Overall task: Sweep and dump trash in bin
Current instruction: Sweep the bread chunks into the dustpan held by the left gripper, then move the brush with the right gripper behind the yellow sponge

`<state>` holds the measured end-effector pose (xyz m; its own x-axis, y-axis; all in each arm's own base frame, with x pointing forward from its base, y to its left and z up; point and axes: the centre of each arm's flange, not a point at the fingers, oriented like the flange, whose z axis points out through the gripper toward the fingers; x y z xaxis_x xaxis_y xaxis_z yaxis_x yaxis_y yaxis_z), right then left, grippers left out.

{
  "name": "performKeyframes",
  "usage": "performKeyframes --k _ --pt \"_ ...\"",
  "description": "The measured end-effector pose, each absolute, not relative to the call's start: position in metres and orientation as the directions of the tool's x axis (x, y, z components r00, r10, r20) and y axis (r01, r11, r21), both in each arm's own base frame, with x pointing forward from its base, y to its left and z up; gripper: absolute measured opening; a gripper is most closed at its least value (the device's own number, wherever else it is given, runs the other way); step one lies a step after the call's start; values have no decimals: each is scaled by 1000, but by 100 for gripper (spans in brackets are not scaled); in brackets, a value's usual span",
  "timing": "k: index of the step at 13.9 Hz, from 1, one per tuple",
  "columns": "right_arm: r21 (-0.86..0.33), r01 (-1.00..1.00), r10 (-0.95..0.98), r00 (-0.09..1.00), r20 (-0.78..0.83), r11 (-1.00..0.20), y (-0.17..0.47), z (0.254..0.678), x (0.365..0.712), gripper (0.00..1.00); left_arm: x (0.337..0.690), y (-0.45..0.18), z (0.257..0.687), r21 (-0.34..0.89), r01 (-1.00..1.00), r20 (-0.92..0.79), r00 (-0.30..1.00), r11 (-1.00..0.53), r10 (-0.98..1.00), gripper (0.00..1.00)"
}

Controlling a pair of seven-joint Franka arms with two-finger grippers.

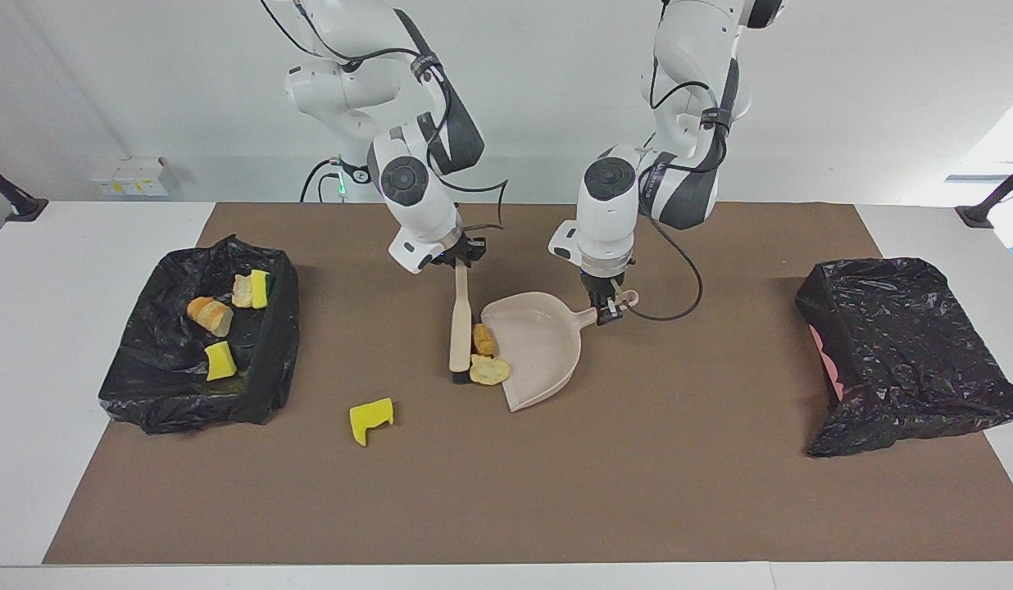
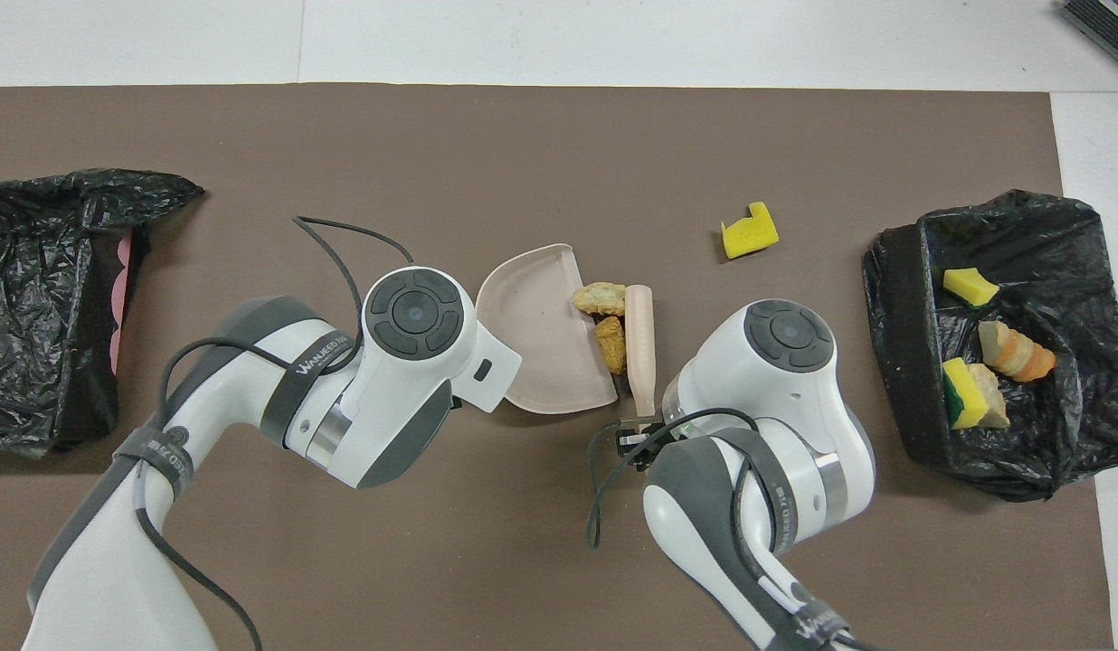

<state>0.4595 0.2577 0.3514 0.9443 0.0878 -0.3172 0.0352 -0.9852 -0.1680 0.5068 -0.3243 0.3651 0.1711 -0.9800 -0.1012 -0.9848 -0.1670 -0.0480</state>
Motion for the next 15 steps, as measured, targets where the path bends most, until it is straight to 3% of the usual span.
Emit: performKeyframes --k 4,6,9,15 --pt "-173 167 217 916 -338 -971 312 377 428 26 498 -338 358 -66 -989 -88 139 -134 -986 31" --pt "-178 185 239 902 -359 -967 317 405 432 26 492 -349 357 -74 -991 -78 118 -113 -990 31" --pt "-170 159 210 915 -344 -973 298 422 452 26 493 -350 356 -82 -990 -68 117 -111 -991 31" --pt "21 109 98 955 -281 -994 193 413 523 26 495 -346 355 -83 -981 -61 183 -178 -981 31"
